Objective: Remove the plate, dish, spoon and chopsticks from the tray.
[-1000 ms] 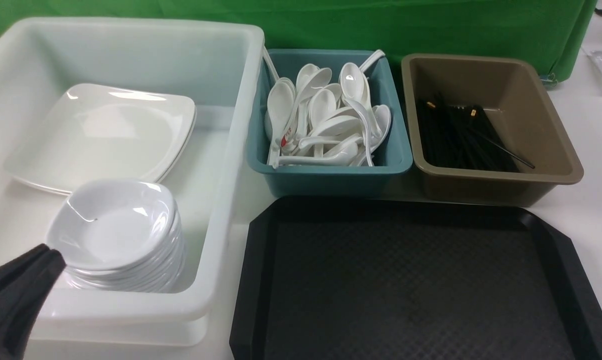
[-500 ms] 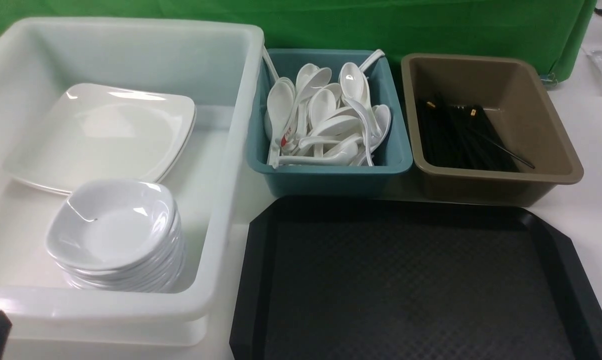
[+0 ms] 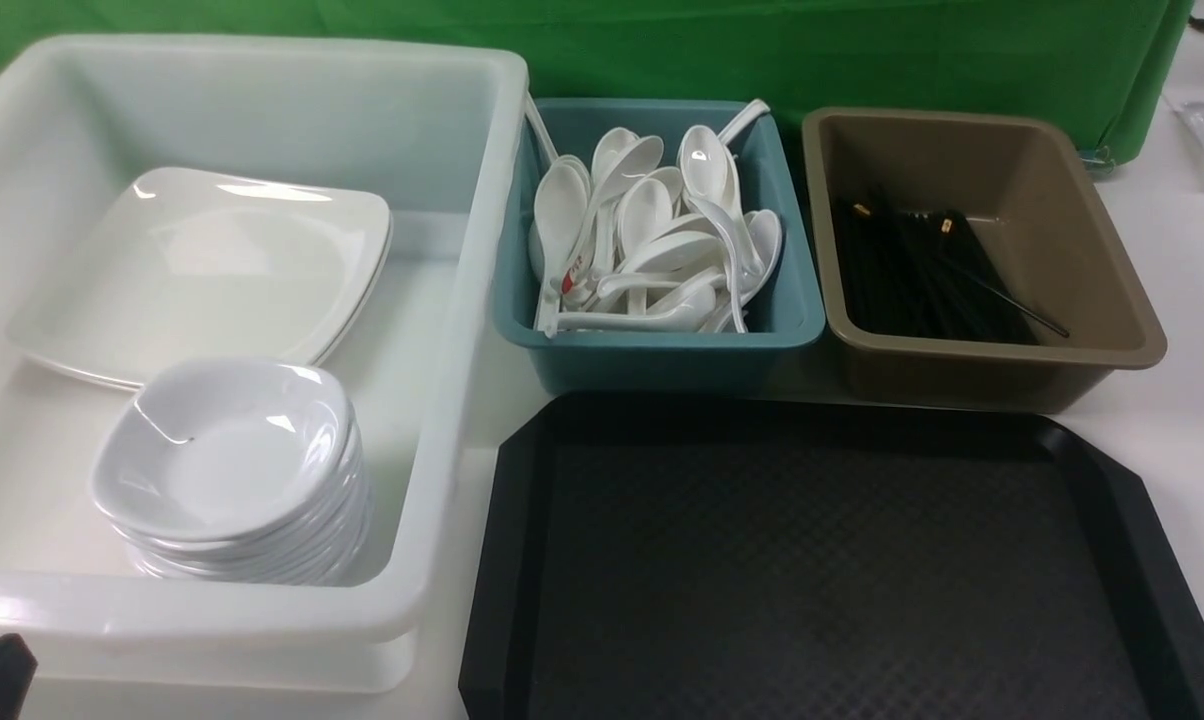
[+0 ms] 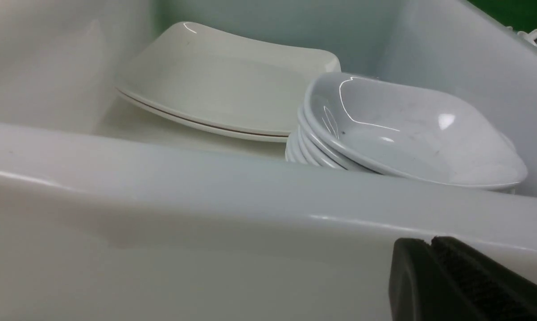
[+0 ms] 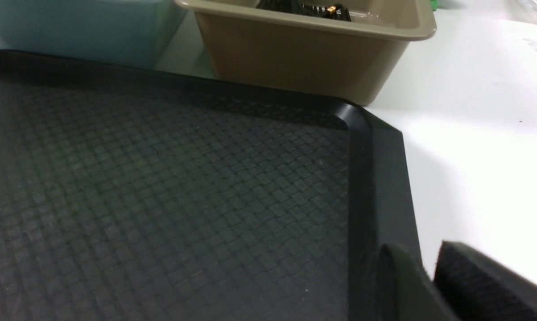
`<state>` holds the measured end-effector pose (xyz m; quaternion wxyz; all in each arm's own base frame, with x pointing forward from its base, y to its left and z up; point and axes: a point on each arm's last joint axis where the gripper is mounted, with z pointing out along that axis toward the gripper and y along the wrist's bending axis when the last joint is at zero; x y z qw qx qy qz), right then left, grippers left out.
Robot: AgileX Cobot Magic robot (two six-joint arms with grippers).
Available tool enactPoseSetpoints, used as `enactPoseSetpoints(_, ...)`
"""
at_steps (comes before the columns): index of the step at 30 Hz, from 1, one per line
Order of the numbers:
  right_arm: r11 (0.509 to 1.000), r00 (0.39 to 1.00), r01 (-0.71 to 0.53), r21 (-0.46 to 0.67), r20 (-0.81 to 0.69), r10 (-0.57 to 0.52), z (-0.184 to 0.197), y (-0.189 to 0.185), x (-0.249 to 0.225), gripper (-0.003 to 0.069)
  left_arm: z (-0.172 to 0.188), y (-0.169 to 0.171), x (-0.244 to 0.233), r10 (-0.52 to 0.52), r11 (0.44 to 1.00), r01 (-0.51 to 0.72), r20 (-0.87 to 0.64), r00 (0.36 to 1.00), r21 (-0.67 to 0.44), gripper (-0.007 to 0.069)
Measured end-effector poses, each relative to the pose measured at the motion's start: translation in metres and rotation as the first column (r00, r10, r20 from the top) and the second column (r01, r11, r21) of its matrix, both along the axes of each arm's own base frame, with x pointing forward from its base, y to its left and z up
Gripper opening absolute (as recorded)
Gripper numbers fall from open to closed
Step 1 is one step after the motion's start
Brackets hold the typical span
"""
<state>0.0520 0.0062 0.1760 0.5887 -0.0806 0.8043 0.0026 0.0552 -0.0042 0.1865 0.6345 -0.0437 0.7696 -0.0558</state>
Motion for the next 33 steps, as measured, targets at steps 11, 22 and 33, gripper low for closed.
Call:
enactPoseSetpoints(11,1.0,1.0,0.0,0.001,0.0,0.0,0.0,0.0,0.0,0.0197,0.0,0.0001,0.0,0.001,1.0,-0.001,0.0,1.0,0.003,0.0017)
enactPoseSetpoints(22,1.0,1.0,0.001,0.002,0.0,-0.001,0.0,0.0,0.0,0.0234,-0.0001,0.0003,0.0,0.002,1.0,-0.002,0.0,1.0,0.011,0.0017)
enactPoseSetpoints(33,1.0,1.0,0.001,0.002,0.0,-0.001,0.0,0.0,0.0,0.0237,-0.0001,0.0003,0.0,0.002,1.0,-0.002,0.0,1.0,0.01,0.0017)
